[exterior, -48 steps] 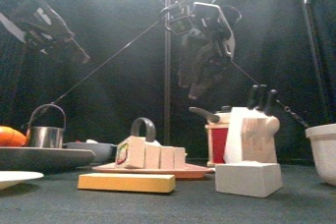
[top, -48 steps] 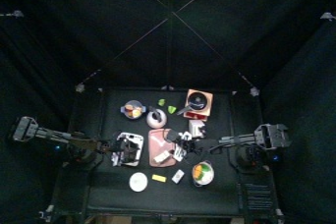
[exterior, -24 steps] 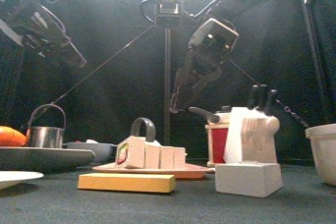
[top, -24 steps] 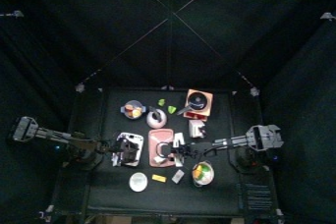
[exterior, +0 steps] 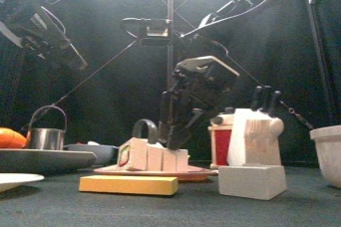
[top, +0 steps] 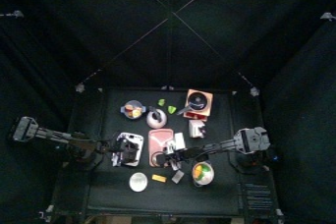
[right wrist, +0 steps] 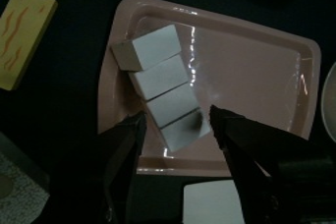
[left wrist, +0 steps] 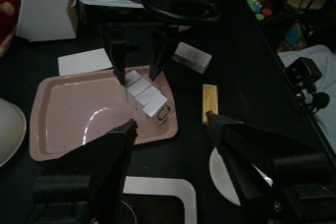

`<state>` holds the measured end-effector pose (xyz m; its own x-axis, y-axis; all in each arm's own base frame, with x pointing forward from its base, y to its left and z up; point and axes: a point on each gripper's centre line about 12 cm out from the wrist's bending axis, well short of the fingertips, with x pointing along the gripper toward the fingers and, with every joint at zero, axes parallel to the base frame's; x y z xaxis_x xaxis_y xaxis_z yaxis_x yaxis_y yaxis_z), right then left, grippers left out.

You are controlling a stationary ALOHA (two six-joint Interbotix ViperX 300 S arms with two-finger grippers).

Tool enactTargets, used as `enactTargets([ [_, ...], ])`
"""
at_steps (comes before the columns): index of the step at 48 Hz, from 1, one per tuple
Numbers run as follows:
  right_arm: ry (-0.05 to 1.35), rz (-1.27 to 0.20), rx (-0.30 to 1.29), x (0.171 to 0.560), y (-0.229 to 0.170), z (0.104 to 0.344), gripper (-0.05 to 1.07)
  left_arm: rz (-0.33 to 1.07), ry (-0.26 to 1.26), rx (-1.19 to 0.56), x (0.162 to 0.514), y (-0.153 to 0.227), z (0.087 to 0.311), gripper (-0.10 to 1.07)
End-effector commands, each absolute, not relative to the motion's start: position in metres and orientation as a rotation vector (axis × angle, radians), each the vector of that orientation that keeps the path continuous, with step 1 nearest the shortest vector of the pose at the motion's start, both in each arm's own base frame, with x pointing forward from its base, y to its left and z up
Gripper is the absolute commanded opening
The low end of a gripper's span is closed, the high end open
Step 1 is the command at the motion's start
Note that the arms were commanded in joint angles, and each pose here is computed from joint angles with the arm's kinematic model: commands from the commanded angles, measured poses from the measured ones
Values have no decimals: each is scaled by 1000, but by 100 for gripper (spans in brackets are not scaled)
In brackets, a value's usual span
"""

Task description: Grab white sushi roll

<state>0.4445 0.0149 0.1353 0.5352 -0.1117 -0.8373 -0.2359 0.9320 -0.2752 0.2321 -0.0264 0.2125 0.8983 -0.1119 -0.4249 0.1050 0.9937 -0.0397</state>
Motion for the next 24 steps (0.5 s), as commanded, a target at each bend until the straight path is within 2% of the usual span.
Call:
enactTargets([
  [1, 966, 67, -379, 453, 13, 150, 88, -115, 419, -20, 235, -27, 218, 93],
  [19, 986, 70, -363, 457, 15, 139, 87, -115, 422, -20, 234, -27, 218, 93],
  [24, 986, 68, -357, 457, 14, 139, 82, -115, 424, -20, 234, -27, 217, 93],
])
